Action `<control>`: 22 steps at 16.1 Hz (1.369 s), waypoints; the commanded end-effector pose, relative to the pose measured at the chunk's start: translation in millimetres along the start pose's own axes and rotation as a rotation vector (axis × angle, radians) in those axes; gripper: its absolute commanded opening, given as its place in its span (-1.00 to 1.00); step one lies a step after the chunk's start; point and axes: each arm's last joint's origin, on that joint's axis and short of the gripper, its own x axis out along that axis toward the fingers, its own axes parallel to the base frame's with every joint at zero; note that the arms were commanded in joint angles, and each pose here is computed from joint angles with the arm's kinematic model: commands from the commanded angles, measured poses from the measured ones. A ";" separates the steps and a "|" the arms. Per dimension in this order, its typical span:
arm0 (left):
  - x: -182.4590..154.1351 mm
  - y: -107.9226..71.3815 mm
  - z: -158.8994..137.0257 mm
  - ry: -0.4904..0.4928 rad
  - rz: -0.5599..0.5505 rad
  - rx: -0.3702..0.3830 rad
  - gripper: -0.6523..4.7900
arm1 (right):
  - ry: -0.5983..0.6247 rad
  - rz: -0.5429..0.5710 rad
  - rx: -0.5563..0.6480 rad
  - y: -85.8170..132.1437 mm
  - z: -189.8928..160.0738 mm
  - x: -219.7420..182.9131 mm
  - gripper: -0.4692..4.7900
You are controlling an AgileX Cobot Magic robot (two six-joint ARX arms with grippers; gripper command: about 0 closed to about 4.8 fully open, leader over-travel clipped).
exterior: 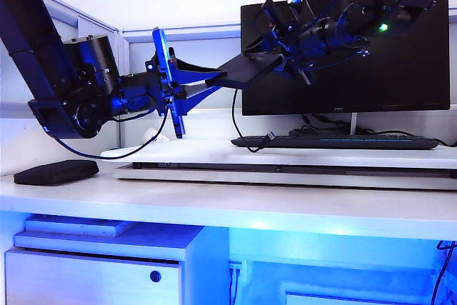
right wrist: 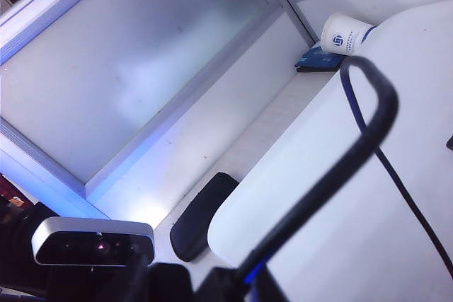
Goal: Unplug the data cable of the portable hard drive.
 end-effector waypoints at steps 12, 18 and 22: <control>1.2 -7.0 2.6 0.017 -0.020 0.040 -0.78 | -0.178 -0.118 -0.089 -7.1 19.9 -9.7 -0.84; 1.2 -7.1 1.7 0.049 -0.024 0.039 -0.78 | -0.246 -0.212 -0.116 -26.3 35.4 -26.3 -0.84; 1.1 -6.4 0.4 0.089 -0.025 0.030 -0.78 | -0.282 -0.219 -0.137 -41.4 50.7 -44.3 -0.84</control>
